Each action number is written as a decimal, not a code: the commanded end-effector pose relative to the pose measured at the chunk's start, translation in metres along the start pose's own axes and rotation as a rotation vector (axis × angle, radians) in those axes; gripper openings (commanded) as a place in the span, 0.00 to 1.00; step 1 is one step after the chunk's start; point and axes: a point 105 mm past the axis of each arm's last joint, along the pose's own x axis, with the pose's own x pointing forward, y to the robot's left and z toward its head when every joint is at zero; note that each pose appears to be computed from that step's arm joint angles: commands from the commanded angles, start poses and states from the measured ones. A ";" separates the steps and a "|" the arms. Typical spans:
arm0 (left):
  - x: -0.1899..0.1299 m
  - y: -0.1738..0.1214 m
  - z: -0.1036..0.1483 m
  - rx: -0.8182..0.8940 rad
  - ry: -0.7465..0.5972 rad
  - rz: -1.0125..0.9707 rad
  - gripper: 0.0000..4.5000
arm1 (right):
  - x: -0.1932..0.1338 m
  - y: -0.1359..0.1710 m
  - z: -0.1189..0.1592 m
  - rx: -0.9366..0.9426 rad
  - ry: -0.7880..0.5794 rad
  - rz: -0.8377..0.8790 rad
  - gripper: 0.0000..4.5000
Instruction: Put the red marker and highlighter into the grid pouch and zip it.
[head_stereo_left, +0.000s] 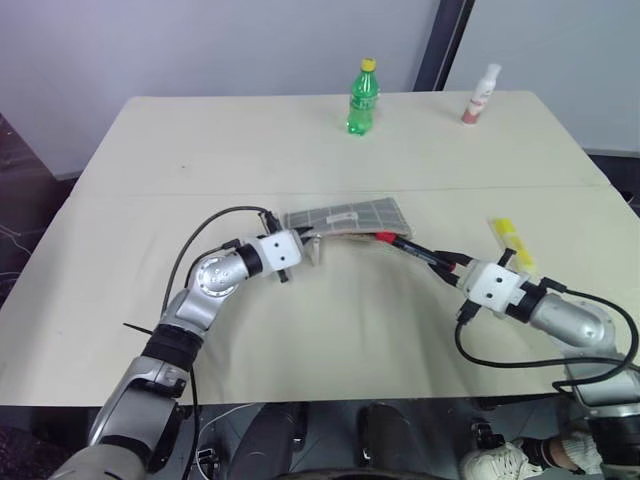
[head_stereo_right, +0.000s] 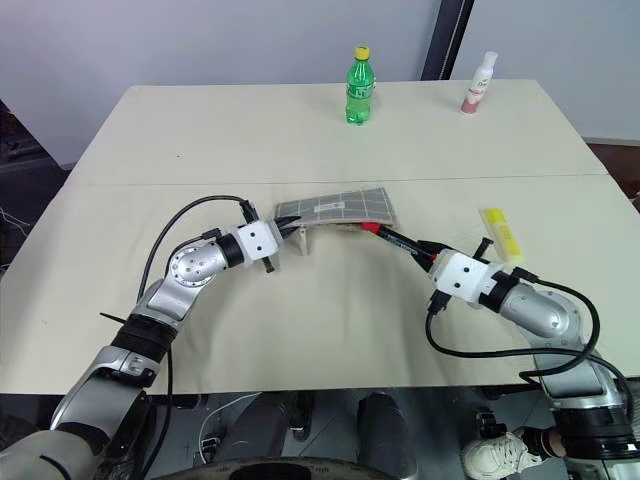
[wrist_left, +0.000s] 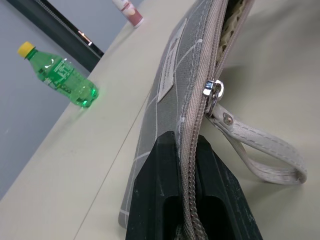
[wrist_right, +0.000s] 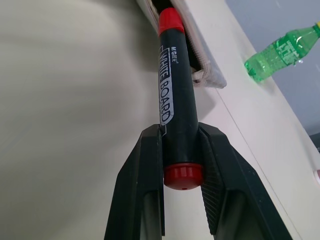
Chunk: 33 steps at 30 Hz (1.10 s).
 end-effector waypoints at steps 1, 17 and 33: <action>0.004 0.003 0.017 0.043 -0.056 -0.007 0.00 | 0.004 -0.010 0.007 -0.069 0.000 -0.016 0.09; 0.019 -0.003 0.048 0.130 -0.147 -0.123 0.00 | 0.073 -0.004 0.062 -0.310 0.005 0.105 0.09; 0.014 -0.004 0.049 0.094 -0.156 -0.140 0.00 | 0.072 -0.008 0.050 -0.288 0.041 0.129 0.42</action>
